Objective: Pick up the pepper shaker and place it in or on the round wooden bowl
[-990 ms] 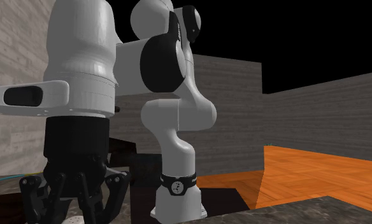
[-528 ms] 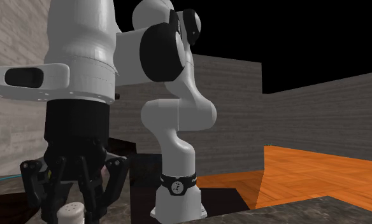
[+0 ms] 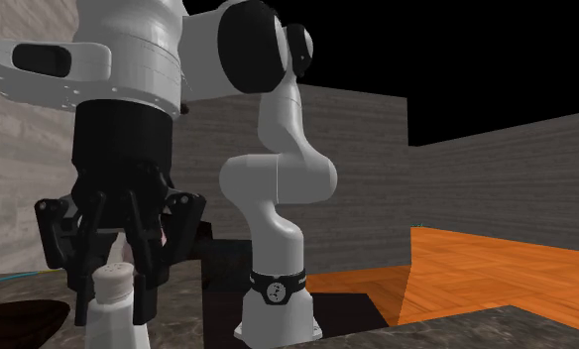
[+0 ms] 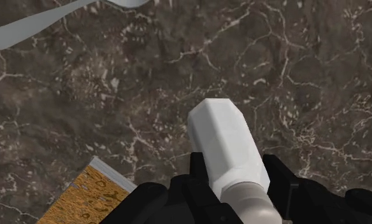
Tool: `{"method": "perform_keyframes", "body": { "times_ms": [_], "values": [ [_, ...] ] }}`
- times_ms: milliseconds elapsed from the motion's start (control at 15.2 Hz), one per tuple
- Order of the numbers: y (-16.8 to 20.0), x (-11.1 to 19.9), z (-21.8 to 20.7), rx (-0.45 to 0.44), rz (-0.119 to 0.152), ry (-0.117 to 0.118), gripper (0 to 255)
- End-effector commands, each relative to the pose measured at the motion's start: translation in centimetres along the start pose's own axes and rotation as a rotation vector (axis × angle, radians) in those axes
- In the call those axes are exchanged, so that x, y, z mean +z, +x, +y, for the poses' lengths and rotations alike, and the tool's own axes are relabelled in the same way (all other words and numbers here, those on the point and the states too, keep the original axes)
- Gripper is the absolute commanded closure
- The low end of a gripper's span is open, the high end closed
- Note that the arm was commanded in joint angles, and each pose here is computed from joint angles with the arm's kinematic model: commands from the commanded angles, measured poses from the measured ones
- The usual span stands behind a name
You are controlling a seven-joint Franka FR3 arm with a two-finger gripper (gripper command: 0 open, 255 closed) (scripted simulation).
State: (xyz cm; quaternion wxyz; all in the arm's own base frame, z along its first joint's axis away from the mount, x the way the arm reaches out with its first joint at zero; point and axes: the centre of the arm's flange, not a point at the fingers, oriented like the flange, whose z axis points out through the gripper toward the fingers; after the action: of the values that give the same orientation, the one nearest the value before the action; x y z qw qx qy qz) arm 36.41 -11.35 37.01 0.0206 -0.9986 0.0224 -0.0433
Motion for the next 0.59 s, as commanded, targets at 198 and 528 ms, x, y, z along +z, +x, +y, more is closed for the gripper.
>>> {"method": "perform_keyframes", "body": {
  "times_ms": [198,528],
  "values": [
    [0.2,-2.6,-0.1,0.0,-0.001,0.0,255],
    [0.4,-5.2,-0.2,0.0,-0.001,0.0,255]
  ]
}}
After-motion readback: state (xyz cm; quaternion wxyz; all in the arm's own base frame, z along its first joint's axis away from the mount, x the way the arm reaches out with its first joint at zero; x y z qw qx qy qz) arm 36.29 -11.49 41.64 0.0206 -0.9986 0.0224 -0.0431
